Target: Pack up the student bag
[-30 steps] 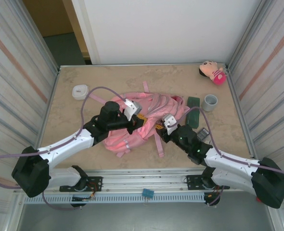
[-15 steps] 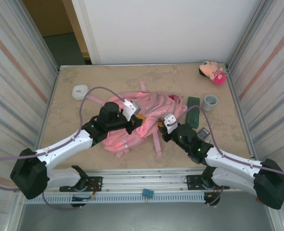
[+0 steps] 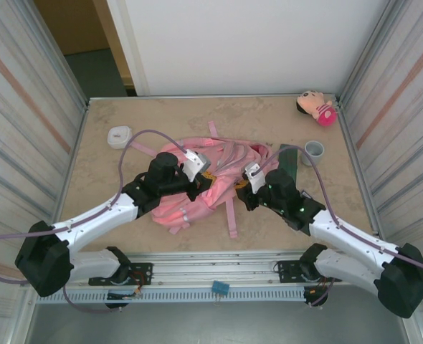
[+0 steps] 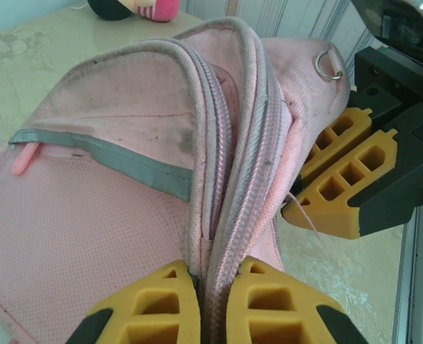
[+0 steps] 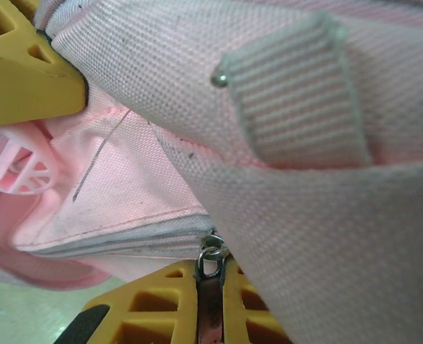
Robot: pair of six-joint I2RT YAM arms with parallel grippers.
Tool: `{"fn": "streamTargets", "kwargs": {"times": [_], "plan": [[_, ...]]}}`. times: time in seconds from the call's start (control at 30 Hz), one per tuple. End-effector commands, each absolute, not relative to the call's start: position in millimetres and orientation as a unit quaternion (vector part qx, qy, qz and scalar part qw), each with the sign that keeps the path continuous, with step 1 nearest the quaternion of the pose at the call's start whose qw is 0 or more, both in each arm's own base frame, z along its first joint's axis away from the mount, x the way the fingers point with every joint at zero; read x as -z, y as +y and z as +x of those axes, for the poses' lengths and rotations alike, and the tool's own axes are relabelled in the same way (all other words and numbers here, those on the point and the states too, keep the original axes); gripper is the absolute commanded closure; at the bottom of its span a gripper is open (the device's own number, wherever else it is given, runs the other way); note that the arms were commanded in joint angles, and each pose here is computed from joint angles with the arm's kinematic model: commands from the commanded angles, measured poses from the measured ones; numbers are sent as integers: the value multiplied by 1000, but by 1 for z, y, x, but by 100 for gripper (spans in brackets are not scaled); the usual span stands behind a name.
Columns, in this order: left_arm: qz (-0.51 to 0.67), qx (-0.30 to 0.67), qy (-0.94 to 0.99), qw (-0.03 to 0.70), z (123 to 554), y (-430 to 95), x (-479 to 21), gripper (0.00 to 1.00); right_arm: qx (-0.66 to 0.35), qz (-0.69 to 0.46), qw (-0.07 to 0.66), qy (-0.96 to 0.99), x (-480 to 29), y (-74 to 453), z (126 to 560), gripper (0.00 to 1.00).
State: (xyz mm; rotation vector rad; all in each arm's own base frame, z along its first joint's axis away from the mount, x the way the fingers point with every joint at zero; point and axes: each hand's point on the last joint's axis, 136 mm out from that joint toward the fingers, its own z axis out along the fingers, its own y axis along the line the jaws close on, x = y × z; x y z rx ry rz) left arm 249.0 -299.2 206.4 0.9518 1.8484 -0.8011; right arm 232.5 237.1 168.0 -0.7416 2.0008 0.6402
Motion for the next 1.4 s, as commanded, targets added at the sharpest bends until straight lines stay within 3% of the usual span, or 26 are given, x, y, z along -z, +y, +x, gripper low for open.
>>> {"fn": "streamTargets", "kwargs": {"times": [0.0,0.37,0.6,0.87,1.37], "plan": [[385,333,715,479,252,-303,-238,98,-318,-271,380,825,-173,247,220,100],[383,328,721,476,252,-300,-234,96,-387,-189,308,849,-173,246,223,100],[384,322,721,478,253,-298,-235,97,-329,-164,330,870,-170,227,235,100],[385,335,714,480,250,-301,-239,97,-321,-210,339,859,-168,246,226,100],[385,373,683,496,238,-304,-263,98,-290,-202,395,848,-159,254,242,81]]}}
